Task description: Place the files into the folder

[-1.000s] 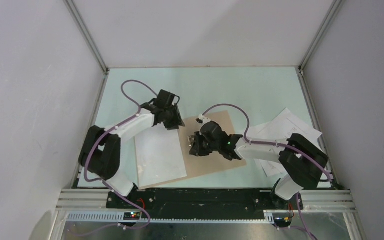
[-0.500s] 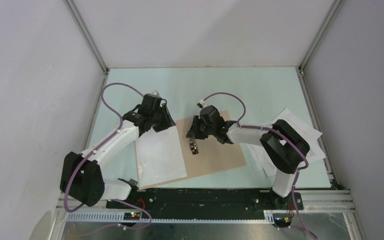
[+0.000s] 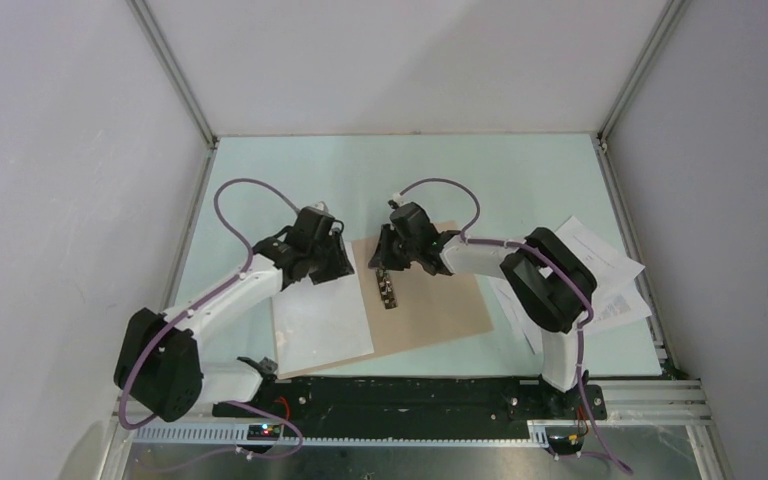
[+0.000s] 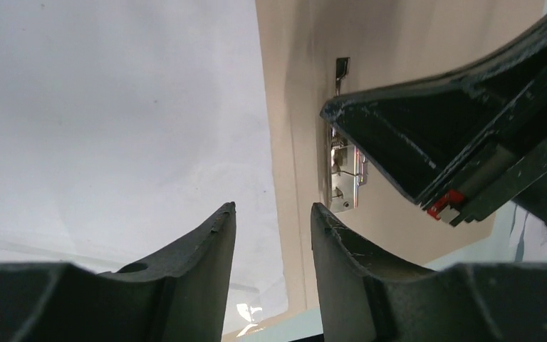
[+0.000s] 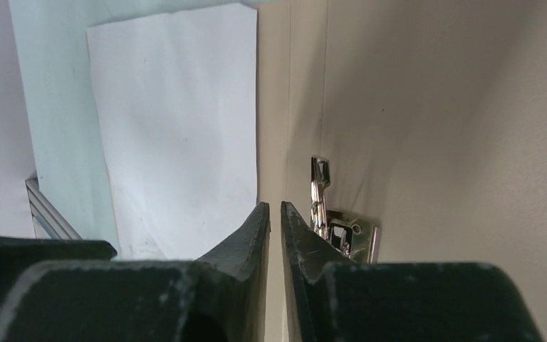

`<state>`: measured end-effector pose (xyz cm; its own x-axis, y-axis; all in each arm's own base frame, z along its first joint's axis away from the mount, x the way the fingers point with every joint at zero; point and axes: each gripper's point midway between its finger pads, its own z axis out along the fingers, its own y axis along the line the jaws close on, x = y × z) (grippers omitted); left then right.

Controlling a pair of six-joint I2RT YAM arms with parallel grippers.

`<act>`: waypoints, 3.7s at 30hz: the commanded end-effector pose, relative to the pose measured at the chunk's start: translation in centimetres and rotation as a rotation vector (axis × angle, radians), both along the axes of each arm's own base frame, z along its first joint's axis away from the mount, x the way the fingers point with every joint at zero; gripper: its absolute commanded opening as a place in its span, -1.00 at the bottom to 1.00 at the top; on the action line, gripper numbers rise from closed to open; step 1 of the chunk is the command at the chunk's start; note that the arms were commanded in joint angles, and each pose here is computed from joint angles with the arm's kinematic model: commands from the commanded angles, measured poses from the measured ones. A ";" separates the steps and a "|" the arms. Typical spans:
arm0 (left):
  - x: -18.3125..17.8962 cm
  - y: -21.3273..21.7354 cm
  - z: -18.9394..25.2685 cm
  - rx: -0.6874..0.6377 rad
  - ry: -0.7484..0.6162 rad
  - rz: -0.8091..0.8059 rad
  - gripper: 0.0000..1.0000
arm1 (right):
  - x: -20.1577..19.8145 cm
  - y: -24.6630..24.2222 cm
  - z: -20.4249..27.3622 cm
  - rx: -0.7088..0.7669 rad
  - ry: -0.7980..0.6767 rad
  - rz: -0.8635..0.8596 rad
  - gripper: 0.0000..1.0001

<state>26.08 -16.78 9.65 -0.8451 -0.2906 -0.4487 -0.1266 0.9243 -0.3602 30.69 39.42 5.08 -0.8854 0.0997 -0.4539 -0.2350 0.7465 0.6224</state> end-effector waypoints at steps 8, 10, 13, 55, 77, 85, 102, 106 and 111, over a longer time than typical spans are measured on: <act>2.4 -4.7 1.4 0.108 -0.107 -0.074 -0.02 | 4.1 -7.0 9.0 -0.079 -0.140 -0.187 -0.23; 3.1 -5.2 1.3 0.137 -0.122 -0.067 -0.03 | 4.4 -10.9 8.8 -0.196 -0.144 -0.293 -0.06; 2.9 -6.5 1.5 0.151 -0.140 -0.080 -0.03 | 3.2 -17.5 8.9 -0.324 -0.119 -0.462 0.27; 7.0 -39.3 -5.2 -0.170 -0.146 -0.774 0.94 | -15.7 -47.1 0.4 -0.240 0.410 -1.631 0.99; 6.7 -37.0 -7.6 -0.066 -0.092 -0.601 0.68 | -8.4 -42.7 -3.2 -0.009 0.400 -1.433 0.99; 6.7 -36.4 -7.5 -0.040 -0.092 -0.595 0.26 | -7.9 -42.1 -4.1 -0.056 0.434 -1.390 0.85; 8.5 -34.9 0.9 -0.296 -0.004 -0.419 -0.85 | -6.6 -40.1 -2.6 -0.078 0.379 -1.224 0.82; 9.2 -32.7 3.0 -0.385 0.060 -0.319 -0.99 | -6.5 -39.5 -1.5 -0.034 0.377 -1.183 0.97; 9.8 -30.5 5.9 -0.550 0.109 -0.214 -1.00 | -5.7 -38.9 -0.2 0.091 0.380 -1.146 0.99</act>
<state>35.25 -47.64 8.33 -0.9506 -0.1453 -0.2741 0.0662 0.7681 -0.6369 24.98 -0.56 3.91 -0.2964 0.9329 -0.2044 0.7748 0.3600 0.5196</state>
